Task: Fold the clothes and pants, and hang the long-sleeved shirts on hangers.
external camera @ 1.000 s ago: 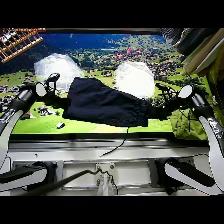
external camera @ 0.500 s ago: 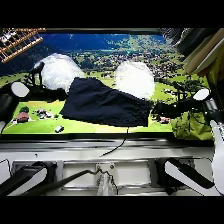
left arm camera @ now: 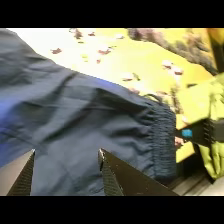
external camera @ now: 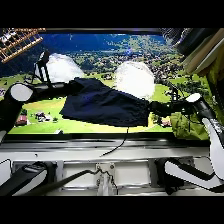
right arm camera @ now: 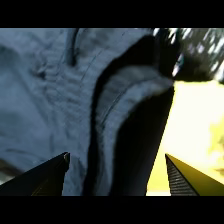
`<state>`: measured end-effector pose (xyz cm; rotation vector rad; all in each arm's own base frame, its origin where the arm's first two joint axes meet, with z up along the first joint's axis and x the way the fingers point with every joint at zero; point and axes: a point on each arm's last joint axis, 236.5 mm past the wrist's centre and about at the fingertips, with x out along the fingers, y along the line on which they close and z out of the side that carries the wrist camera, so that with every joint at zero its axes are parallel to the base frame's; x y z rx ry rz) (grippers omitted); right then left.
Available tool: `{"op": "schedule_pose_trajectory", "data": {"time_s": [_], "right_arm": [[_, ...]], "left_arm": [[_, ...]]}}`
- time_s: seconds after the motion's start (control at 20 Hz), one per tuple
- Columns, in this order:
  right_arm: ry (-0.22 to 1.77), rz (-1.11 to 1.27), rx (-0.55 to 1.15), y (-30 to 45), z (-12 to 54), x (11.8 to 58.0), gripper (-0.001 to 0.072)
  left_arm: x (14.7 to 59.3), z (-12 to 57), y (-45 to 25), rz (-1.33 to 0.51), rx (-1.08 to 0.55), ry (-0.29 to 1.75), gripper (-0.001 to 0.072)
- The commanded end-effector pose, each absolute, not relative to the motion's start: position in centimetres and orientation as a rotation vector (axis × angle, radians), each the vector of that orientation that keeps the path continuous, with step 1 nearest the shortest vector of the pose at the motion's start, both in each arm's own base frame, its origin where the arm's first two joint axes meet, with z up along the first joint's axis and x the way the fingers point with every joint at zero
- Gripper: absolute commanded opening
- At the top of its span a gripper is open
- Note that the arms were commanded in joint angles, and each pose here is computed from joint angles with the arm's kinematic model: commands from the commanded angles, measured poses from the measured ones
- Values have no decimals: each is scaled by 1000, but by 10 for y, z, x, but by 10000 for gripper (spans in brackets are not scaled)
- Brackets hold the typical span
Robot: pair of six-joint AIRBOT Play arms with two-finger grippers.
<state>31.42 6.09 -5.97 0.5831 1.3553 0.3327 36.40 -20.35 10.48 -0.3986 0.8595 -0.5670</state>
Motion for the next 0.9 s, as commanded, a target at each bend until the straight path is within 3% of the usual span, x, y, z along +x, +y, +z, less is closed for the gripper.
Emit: {"op": "schedule_pose_trajectory", "data": {"time_s": [0.0, 0.35, 0.6, 0.65, 0.7, 0.75, 0.85], "right_arm": [[1333, 293, 569, 54, -69, 322, 717], [1352, 293, 740, 72, -88, 326, 714], [1392, 331, 754, 105, -97, 325, 699], [1380, 336, 766, 112, -97, 329, 622], [1361, 338, 777, 120, -95, 334, 476], [1344, 339, 786, 126, -94, 339, 268], [1330, 347, 810, 131, -89, 342, 48]], "left_arm": [[361, 111, -218, -601, -397, 837, 423], [368, 113, -215, -595, -353, 793, 422], [379, 102, -213, -568, -357, 798, 422], [380, 97, -213, -565, -359, 811, 422], [381, 92, -214, -563, -358, 823, 421], [382, 85, -215, -561, -358, 838, 418], [384, 67, -218, -554, -357, 880, 346]]}}
